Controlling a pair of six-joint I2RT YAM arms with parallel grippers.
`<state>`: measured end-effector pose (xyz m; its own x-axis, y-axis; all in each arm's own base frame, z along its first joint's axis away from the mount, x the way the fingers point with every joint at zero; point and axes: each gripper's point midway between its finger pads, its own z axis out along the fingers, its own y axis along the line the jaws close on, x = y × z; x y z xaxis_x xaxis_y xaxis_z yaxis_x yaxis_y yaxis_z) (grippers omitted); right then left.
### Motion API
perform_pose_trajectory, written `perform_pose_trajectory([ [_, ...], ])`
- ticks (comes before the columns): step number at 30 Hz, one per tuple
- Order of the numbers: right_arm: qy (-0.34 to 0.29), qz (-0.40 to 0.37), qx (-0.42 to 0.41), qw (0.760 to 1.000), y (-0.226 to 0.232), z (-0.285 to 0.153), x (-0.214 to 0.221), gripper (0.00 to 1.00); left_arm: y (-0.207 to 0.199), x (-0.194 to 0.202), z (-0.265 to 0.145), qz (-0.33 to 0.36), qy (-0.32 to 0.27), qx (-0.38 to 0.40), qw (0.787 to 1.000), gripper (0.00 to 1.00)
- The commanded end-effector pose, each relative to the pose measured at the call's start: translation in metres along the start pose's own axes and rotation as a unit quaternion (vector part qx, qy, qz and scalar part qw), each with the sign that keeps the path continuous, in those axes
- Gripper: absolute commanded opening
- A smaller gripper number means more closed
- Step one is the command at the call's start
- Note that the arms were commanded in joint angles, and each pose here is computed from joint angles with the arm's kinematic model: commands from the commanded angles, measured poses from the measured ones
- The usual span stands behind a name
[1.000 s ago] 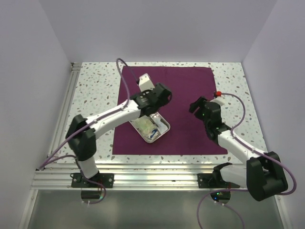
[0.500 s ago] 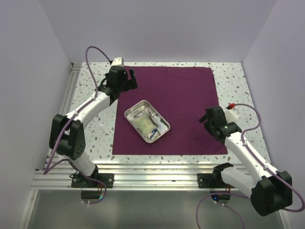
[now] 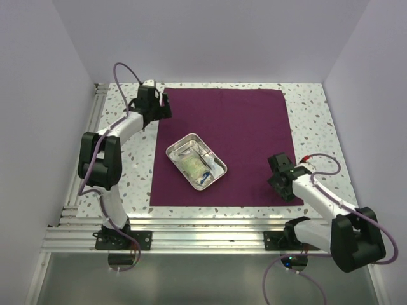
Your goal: Prepare the surgical pack
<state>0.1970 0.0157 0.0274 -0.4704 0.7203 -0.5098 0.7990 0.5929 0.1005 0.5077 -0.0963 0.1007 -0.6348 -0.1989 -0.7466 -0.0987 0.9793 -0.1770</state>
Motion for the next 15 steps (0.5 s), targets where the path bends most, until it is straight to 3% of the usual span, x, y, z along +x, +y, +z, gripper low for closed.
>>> perform_pose_trajectory([
  [1, -0.005, 0.018, 0.018, 1.000, 0.002, 0.010, 0.001, 0.65, -0.001, -0.025, 0.004, 0.011, -0.027, 0.012, 0.999, 0.99],
  [7, 0.002, 0.011, 0.046, 0.999, 0.007, 0.025, 0.007, 0.55, 0.005, -0.022, 0.010, 0.011, -0.024, 0.002, 1.000, 0.99],
  [11, -0.017, 0.016, 0.063, 0.998, 0.008, 0.027, -0.003, 0.28, 0.011, -0.021, 0.014, 0.019, -0.020, -0.007, 1.000, 1.00],
  [15, -0.040, 0.017, 0.069, 0.997, 0.016, 0.023, -0.022, 0.17, 0.015, -0.019, 0.030, 0.018, -0.008, -0.015, 1.000, 0.99],
])
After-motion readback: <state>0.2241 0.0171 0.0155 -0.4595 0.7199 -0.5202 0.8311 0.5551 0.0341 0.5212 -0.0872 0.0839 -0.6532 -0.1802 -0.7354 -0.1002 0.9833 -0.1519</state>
